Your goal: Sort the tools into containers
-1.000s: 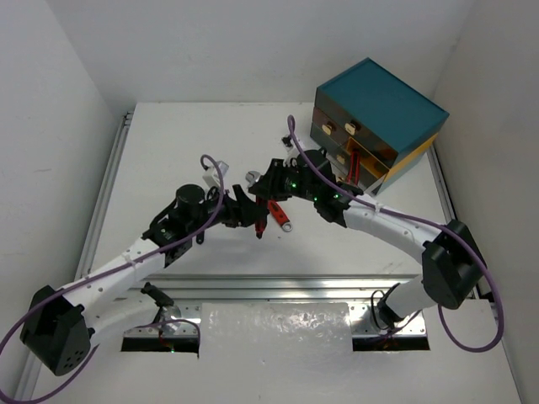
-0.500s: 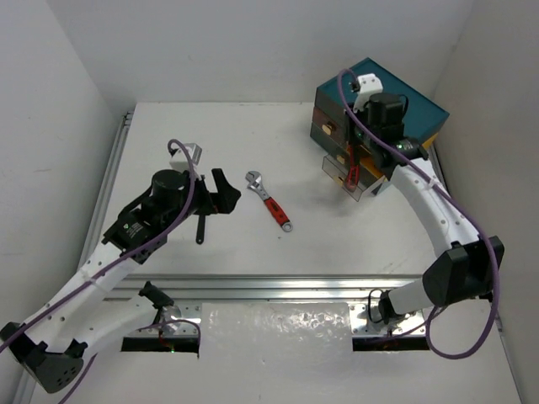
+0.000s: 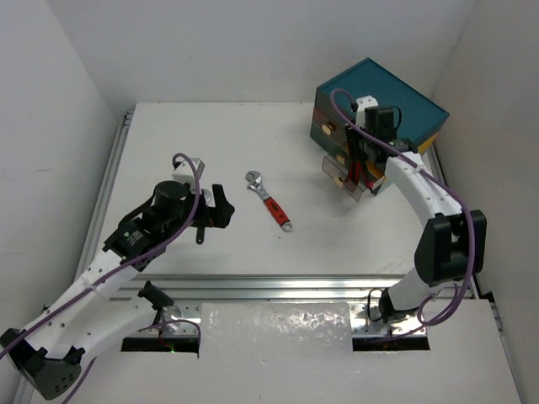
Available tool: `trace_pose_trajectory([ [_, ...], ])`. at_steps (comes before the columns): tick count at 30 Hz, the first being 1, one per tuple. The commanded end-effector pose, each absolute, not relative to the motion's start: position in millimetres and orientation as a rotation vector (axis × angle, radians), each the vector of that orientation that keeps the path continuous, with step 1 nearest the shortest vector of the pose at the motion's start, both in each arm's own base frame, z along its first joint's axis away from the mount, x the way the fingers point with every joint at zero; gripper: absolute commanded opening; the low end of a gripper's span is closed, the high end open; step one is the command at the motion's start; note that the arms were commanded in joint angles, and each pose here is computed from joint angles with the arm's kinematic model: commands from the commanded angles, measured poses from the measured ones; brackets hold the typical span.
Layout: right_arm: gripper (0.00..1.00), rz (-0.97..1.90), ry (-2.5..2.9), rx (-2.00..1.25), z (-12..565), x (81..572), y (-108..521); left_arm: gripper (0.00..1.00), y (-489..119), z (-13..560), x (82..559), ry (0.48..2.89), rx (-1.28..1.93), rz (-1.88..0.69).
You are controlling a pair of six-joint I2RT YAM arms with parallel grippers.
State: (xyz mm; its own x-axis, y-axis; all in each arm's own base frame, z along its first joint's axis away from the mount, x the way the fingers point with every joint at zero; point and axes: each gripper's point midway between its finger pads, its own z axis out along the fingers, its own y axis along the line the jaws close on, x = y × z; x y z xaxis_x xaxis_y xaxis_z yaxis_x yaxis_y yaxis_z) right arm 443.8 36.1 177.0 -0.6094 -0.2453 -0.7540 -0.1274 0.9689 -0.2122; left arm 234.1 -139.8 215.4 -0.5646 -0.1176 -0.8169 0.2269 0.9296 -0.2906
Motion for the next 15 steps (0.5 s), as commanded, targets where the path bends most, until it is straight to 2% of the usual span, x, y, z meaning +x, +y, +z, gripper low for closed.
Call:
trace_pose_trajectory([
  [1, 0.58, -0.171, 2.165, -0.18, 197.3, 445.4, 33.9, 1.0, -142.4, 230.2, 236.7, 2.061, 0.092, -0.48],
  [3, 0.7, -0.123, 2.181, -0.163, 199.5, 442.5, 40.3, 1.0, -142.5, 229.8, 236.8, 2.061, 0.094, -0.479],
  [4, 0.73, -0.076, 2.174, -0.163, 205.4, 440.6, 46.6, 1.0, -142.5, 229.4, 237.0, 2.063, 0.094, -0.479],
  [9, 0.79, 0.073, 2.122, -0.203, 222.7, 424.3, 89.4, 1.0, -142.2, 228.7, 237.2, 2.065, 0.089, -0.476],
  [11, 0.79, 0.104, 2.128, -0.267, 221.8, 415.1, 111.8, 1.0, -141.5, 228.1, 237.5, 2.066, 0.085, -0.472],
  [13, 0.7, 0.14, 2.147, -0.328, 216.2, 406.4, 131.0, 1.0, -140.9, 228.9, 237.4, 2.061, 0.081, -0.472],
  [14, 0.61, 0.171, 2.178, -0.361, 207.6, 400.3, 138.5, 1.0, -139.9, 229.0, 237.5, 2.061, 0.078, -0.468],
  [15, 0.32, 0.193, 2.191, -0.385, 203.4, 396.4, 145.1, 1.0, -139.5, 229.8, 237.3, 2.057, 0.076, -0.467],
])
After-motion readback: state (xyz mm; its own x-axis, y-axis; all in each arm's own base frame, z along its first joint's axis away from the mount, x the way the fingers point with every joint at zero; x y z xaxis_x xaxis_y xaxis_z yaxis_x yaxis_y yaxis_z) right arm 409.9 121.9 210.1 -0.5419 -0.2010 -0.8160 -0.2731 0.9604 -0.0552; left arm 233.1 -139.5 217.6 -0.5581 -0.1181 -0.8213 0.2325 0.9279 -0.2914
